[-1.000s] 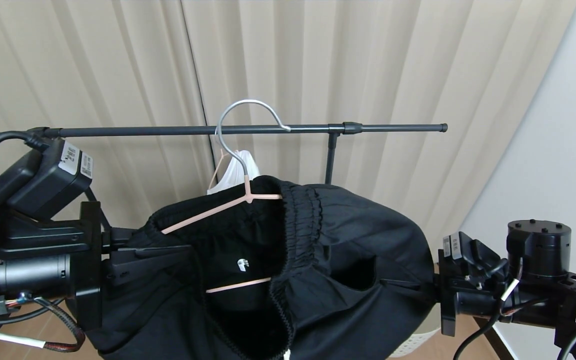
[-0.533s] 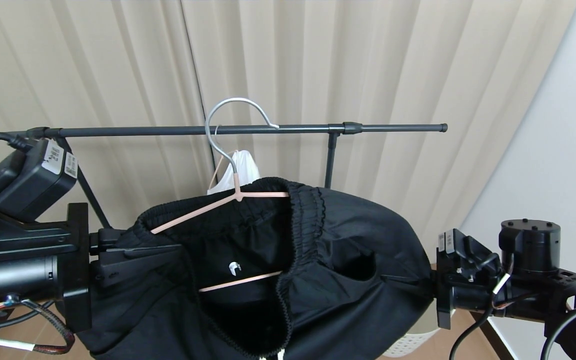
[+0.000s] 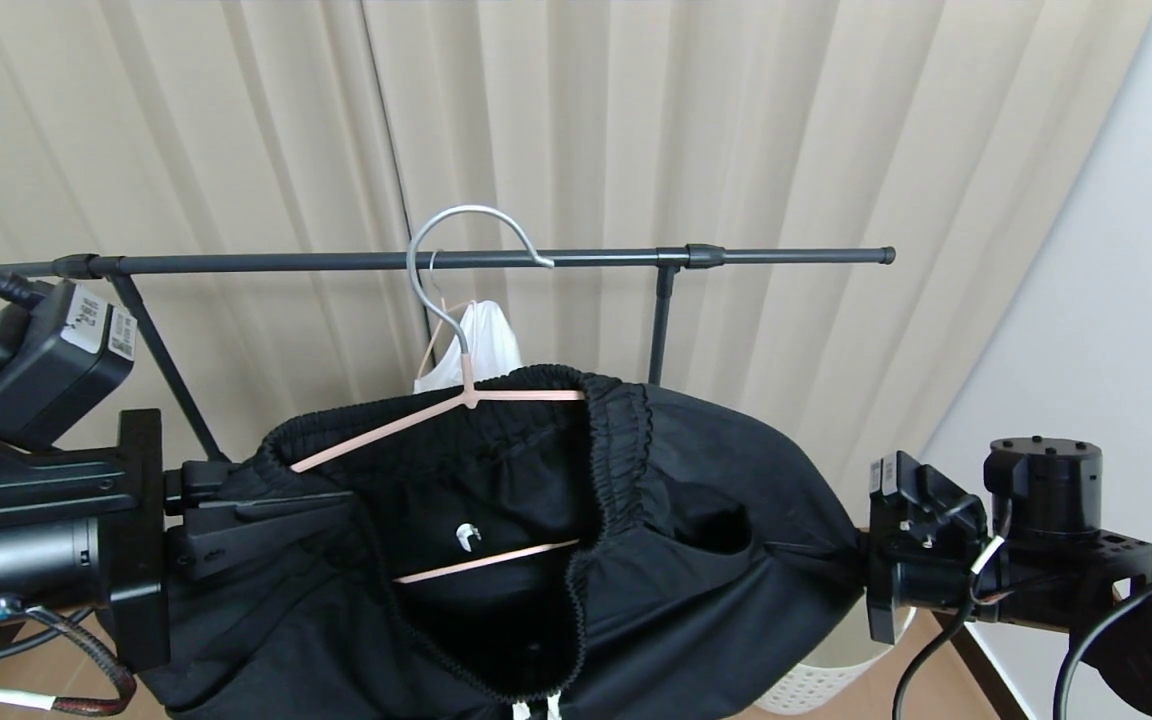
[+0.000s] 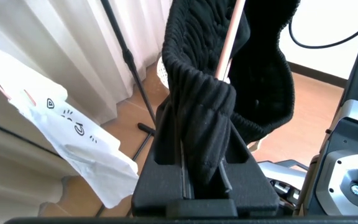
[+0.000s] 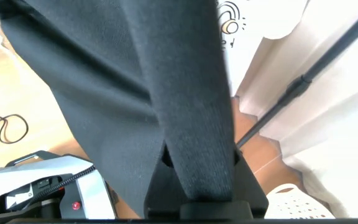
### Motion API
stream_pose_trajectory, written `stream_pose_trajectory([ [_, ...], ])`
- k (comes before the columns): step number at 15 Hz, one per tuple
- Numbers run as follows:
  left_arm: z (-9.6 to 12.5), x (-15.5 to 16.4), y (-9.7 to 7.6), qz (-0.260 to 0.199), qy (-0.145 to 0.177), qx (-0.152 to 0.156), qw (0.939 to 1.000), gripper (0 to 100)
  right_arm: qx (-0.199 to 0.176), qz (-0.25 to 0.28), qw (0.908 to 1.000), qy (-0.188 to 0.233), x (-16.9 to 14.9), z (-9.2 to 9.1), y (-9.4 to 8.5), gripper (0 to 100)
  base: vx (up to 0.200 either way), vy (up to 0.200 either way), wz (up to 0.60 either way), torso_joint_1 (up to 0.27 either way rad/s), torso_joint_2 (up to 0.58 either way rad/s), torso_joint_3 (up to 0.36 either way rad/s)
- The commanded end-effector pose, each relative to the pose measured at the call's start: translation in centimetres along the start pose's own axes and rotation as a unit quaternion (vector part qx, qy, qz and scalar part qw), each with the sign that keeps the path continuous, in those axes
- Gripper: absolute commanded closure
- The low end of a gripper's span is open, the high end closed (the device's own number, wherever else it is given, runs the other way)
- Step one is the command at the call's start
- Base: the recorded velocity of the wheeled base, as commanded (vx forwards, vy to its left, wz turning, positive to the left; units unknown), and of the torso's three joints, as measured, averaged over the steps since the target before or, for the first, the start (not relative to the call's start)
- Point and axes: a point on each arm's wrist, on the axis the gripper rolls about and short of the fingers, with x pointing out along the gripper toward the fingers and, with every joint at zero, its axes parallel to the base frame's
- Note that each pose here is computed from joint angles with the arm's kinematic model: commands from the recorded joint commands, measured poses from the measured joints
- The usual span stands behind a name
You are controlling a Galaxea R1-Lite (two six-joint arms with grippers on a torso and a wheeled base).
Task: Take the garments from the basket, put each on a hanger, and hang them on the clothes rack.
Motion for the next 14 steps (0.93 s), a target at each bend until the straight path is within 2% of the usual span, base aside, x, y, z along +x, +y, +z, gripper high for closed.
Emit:
stream_pose_trajectory([
  [1,0.0,-0.2,-0.1,0.002,-0.002,0.001,1.0000,100,0.003,-0.002,1.0000,0.001,0.0,-0.1,-0.2,100,0.000,0.000,0.00,0.000,0.00,0.000],
  [9,-0.4,-1.1,-0.2,0.021,-0.004,-0.012,0.9997,100,0.029,-0.007,0.9996,-0.003,0.0,0.1,-0.5,100,0.000,0.000,0.00,0.000,0.00,0.000],
  [14,-0.5,-1.6,-0.3,0.031,-0.006,-0.032,0.9990,100,0.036,-0.008,0.9993,-0.005,0.0,0.2,-0.6,100,0.000,0.000,0.00,0.000,0.00,0.000],
])
